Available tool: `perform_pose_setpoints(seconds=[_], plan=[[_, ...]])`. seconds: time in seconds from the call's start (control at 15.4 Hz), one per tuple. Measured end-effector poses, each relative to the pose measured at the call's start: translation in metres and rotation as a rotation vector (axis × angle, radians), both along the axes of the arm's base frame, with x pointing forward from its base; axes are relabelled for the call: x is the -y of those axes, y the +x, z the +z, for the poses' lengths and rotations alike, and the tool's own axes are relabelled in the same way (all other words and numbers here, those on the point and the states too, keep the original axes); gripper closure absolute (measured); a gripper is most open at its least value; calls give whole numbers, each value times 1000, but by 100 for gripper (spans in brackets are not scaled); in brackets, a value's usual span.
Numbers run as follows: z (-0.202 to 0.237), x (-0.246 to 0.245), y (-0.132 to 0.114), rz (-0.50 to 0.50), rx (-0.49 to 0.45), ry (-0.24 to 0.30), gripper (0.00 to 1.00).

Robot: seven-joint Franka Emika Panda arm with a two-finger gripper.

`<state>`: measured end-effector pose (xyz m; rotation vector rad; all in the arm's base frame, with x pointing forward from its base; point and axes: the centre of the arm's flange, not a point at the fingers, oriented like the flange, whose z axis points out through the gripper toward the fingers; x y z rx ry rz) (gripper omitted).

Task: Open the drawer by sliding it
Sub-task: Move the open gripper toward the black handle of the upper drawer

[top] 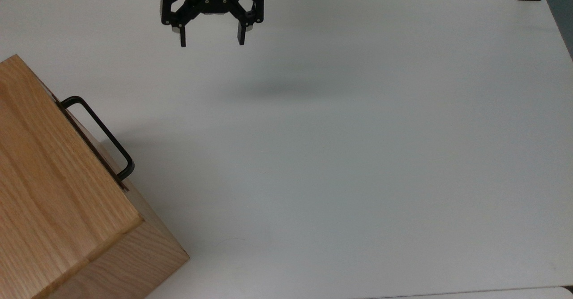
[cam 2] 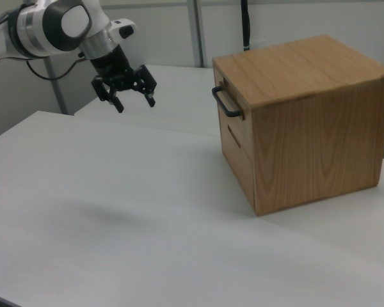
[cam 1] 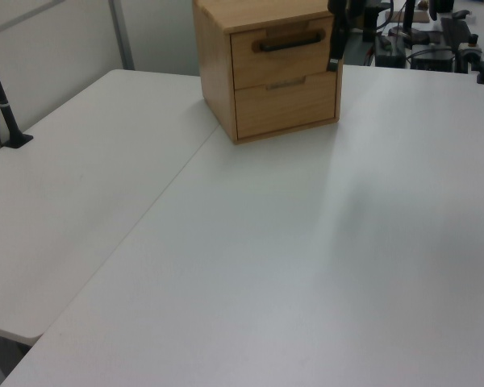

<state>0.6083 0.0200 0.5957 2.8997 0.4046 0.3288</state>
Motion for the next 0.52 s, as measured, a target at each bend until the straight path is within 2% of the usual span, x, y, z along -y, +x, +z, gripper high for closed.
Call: perform_pose_setpoints(seconds=[0.13,0.52], plan=[[-1,4,8,48,39,-51,0],[-31,12,46,162,149,-273,0]])
